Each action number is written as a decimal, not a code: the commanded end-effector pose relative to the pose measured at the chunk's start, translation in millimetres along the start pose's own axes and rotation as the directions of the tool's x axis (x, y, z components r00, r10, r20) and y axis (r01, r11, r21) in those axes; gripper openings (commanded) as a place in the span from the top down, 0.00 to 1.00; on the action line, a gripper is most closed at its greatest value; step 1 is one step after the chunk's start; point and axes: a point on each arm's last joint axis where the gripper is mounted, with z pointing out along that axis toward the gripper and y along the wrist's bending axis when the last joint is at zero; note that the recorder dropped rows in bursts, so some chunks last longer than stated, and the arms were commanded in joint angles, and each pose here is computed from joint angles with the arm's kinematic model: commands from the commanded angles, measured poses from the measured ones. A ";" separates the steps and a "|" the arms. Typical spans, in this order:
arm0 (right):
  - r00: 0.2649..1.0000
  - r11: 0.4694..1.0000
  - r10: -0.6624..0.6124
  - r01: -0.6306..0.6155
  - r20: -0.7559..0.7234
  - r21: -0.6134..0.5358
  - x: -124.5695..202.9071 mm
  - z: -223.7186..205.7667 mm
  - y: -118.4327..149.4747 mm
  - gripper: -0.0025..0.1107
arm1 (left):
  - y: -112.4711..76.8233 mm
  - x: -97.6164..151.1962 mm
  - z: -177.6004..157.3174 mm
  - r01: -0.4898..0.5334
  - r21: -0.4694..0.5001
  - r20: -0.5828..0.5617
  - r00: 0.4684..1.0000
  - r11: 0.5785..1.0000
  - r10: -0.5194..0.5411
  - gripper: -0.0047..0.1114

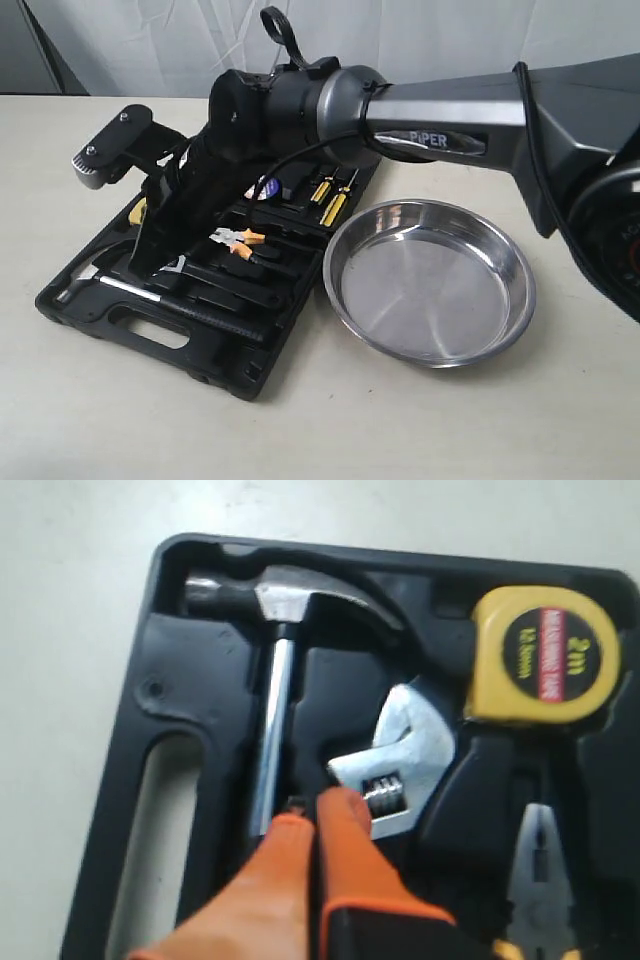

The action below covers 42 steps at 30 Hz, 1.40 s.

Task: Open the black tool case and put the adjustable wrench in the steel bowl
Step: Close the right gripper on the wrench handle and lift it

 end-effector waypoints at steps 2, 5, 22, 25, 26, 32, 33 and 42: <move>0.999 0.996 -0.032 0.032 0.001 0.086 -1.1 -1.5 -8.3 0.98 | -0.4 -1.0 0.2 0.004 0.009 0.004 1.000 1.000 -0.004 0.96; 0.996 0.994 -0.043 0.050 -0.075 0.098 5.6 -1.9 -9.7 0.91 | -0.4 -1.0 0.2 0.004 0.009 0.004 1.000 1.000 -0.004 0.96; 0.994 0.993 -0.049 0.059 -0.096 0.099 9.4 2.6 -10.6 0.61 | -0.4 -1.0 0.2 0.001 0.009 0.004 1.000 1.000 -0.001 0.96; 0.993 0.993 -0.048 0.058 -0.105 0.099 13.9 11.1 -11.7 0.61 | -0.4 -1.0 0.2 0.001 0.009 0.004 1.000 1.000 -0.001 0.96; 0.993 0.993 -0.050 0.061 -0.109 0.101 15.5 13.9 -12.3 0.61 | -0.4 -1.0 0.2 0.003 0.009 0.004 1.000 1.000 -0.003 0.96; 0.990 0.992 -0.056 0.070 -0.131 0.102 24.4 28.4 -14.2 0.61 | -0.4 -1.0 0.2 0.003 0.009 0.004 1.000 1.000 -0.003 0.96; 0.991 0.992 -0.055 0.069 -0.122 0.108 23.6 28.7 -14.7 0.61 | -0.4 -1.0 0.2 0.003 0.009 0.004 1.000 1.000 -0.003 0.96; 0.990 0.993 -0.045 0.060 -0.135 0.102 31.1 40.6 -15.3 0.61 | -0.4 -1.0 0.2 0.003 0.009 0.004 1.000 1.000 -0.003 0.96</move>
